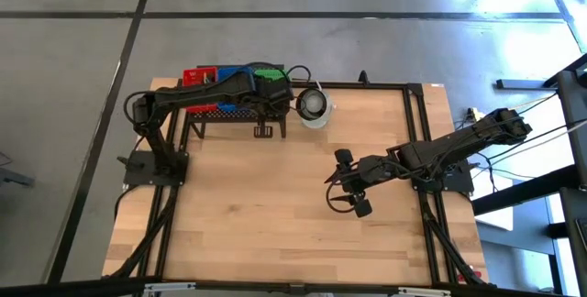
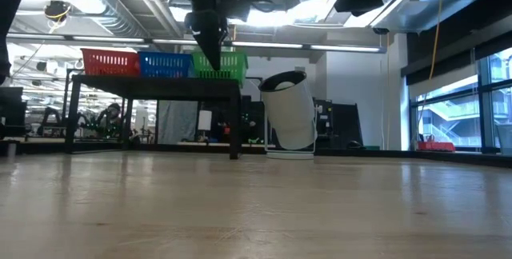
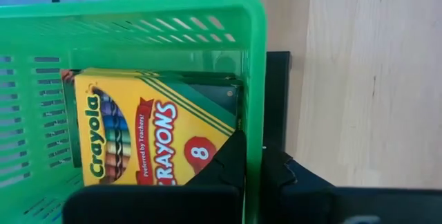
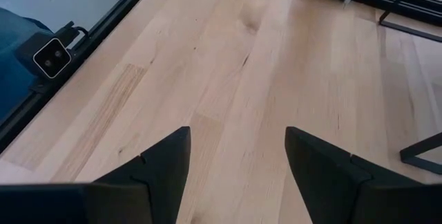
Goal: Pick & Place Office Desk Supplies
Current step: Put the green bin with crayon boxes on the shelf, then return to Home Position
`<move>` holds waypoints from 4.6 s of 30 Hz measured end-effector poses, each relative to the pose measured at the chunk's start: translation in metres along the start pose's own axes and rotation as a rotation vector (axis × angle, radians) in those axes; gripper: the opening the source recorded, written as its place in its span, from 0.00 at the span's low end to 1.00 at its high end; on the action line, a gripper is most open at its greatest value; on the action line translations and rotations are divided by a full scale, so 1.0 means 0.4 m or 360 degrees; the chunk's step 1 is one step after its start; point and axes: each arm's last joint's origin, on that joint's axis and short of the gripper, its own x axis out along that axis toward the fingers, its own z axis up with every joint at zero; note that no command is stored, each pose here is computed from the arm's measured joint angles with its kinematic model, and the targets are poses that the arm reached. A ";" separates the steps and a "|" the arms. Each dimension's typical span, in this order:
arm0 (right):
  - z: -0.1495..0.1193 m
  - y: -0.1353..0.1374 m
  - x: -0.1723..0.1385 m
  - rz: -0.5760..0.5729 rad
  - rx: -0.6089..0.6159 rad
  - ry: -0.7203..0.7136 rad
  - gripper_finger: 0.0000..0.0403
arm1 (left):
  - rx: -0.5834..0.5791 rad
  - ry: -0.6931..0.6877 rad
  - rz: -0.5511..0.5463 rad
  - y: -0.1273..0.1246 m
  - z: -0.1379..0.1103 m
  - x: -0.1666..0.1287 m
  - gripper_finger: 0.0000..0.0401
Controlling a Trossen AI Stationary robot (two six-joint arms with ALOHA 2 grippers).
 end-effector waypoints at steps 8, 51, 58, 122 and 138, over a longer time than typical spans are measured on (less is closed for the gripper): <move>0.000 0.000 0.000 0.0000 0.0000 0.0001 0.59 | -0.0016 0.0023 0.0038 0.002 -0.002 0.001 0.10; 0.000 0.000 0.000 0.0001 0.0011 0.0000 0.59 | 0.0057 -0.0359 0.0263 -0.096 -0.052 -0.235 0.41; 0.000 0.000 0.000 0.0001 0.0011 -0.0001 0.59 | -0.0257 -0.0599 0.0071 -0.155 -0.130 -0.356 0.41; 0.000 -0.001 0.000 -0.0012 0.0010 0.0000 0.59 | -0.0607 -0.2181 -0.0914 -0.283 -0.686 -0.109 0.41; 0.001 -0.001 0.000 -0.0012 0.0009 -0.0005 0.59 | -0.0496 -0.2363 -0.0845 -0.345 -0.639 0.009 0.41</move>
